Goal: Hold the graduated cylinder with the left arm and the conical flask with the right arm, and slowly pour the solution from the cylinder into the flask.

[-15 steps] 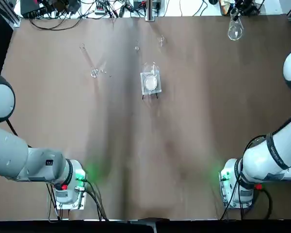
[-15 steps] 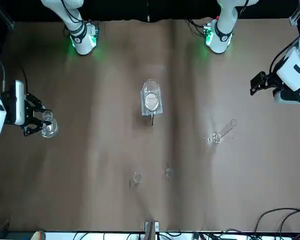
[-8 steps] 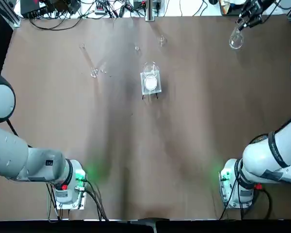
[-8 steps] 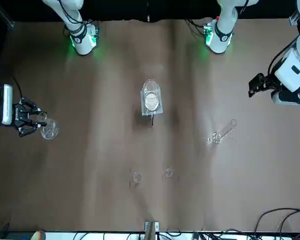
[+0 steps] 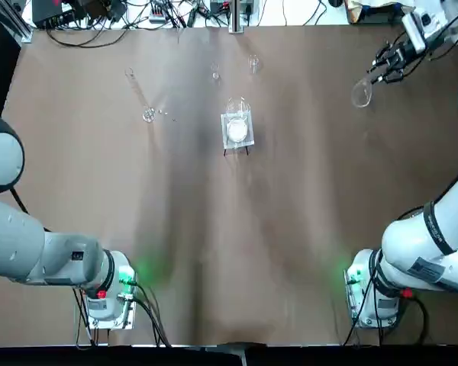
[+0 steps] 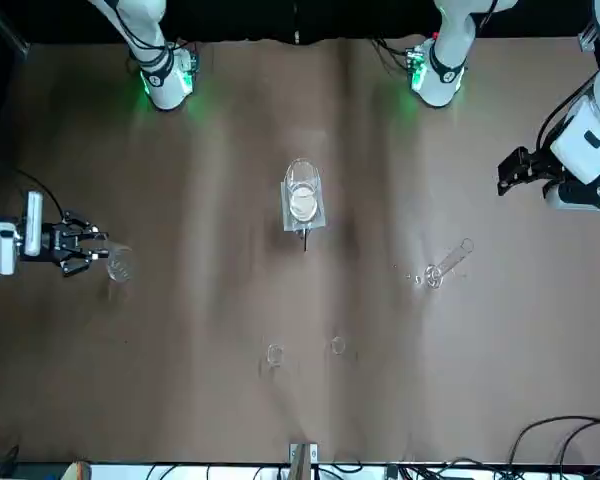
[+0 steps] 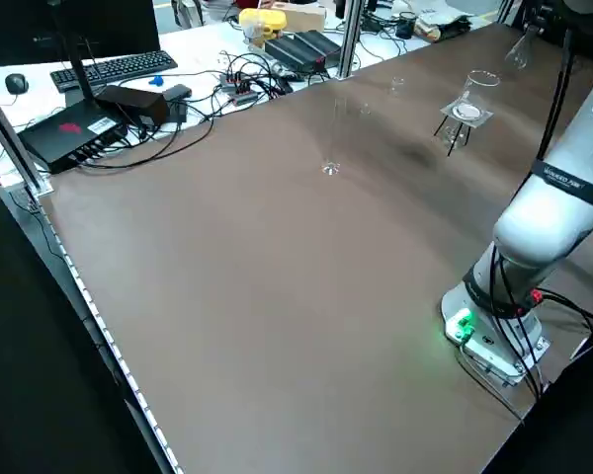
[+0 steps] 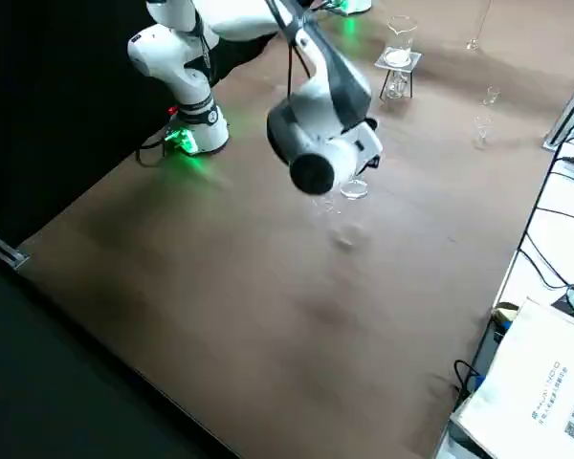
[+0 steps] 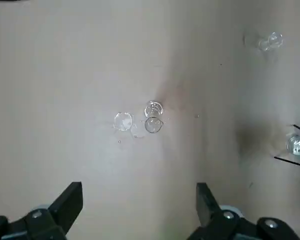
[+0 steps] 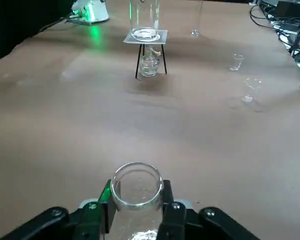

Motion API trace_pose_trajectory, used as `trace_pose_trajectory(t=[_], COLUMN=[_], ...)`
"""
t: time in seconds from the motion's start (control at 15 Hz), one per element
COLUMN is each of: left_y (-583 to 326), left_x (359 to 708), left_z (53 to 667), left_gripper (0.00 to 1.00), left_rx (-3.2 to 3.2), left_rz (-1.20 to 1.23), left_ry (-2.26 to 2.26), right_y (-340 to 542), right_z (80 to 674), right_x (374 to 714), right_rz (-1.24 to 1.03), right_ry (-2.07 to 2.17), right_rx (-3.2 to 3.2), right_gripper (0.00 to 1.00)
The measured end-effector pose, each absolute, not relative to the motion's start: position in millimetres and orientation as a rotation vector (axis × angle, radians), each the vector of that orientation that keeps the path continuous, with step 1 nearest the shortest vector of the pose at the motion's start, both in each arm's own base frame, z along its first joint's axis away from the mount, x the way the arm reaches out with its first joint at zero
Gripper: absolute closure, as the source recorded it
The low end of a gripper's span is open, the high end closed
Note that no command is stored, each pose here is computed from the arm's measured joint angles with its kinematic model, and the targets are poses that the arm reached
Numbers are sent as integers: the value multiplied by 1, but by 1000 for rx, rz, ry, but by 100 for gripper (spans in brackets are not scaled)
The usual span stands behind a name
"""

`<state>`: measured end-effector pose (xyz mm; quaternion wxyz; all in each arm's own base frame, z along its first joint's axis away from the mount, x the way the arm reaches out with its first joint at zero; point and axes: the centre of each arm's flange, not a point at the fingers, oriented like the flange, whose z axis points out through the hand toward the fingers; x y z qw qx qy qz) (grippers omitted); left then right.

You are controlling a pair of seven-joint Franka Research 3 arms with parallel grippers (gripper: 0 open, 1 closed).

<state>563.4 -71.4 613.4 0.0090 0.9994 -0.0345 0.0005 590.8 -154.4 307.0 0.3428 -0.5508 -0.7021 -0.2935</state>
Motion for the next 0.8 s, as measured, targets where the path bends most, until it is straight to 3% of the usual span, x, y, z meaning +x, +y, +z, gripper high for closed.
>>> trace_pose_trajectory(t=[0.8], left_y=[-72], left_x=[566], left_z=[608], left_gripper=[0], left_rx=[3122], left_rz=[-13], left_ry=[-108], right_y=[-177], right_z=[238], right_x=[563], right_rz=[-751], right_ry=[-1689], right_rx=[-1423], right_gripper=[61])
